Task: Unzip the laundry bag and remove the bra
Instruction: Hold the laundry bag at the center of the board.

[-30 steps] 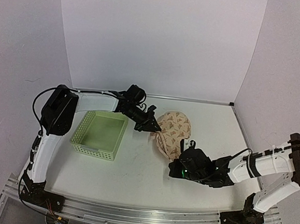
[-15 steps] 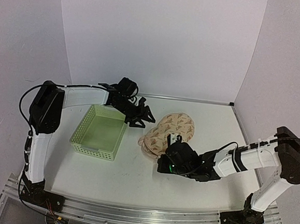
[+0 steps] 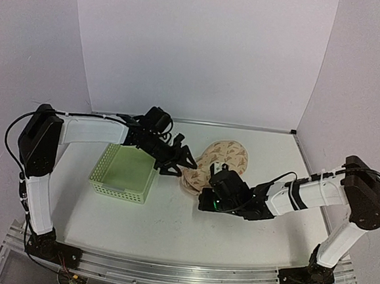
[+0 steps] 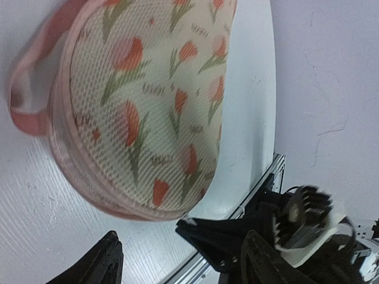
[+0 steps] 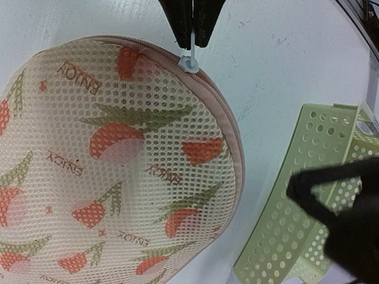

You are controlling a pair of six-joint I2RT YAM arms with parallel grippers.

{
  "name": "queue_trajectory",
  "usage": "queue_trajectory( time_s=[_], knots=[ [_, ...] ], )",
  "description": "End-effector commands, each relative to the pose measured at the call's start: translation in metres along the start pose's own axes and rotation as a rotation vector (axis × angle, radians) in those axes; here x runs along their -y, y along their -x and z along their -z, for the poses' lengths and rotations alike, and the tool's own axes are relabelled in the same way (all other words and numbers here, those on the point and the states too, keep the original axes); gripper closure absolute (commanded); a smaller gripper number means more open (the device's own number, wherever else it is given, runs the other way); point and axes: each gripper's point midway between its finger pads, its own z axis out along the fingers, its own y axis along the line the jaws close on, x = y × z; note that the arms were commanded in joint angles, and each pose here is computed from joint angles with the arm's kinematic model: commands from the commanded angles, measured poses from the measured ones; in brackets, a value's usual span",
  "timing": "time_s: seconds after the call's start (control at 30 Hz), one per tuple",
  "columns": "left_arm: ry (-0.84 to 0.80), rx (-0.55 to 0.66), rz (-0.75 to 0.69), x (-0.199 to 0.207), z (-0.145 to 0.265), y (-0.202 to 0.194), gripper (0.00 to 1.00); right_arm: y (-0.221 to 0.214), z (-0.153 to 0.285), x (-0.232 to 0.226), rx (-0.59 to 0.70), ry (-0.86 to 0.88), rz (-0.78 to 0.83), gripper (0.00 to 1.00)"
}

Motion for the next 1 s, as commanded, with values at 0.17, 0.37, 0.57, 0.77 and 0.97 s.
queue_trajectory(
  time_s=[0.17,0.37,0.57,0.77,0.97],
  knots=[
    [-0.163,0.064,0.190,0.003,-0.002,-0.014,0.31,0.015,0.004,-0.010,0.045,0.048,-0.012,1.00],
    [-0.186,0.051,0.232,0.003,-0.022,-0.012,0.31,0.014,0.007,-0.007,0.049,0.058,-0.019,1.00],
    [-0.187,0.033,0.266,-0.001,-0.037,-0.010,0.29,0.013,0.011,-0.005,0.057,0.065,-0.029,1.00],
    [-0.175,0.025,0.287,-0.007,-0.045,-0.012,0.25,0.015,0.015,-0.005,0.069,0.073,-0.032,1.00],
    [-0.166,0.006,0.295,-0.007,-0.055,-0.018,0.21,0.016,0.016,-0.008,0.071,0.087,-0.034,1.00]
  ],
)
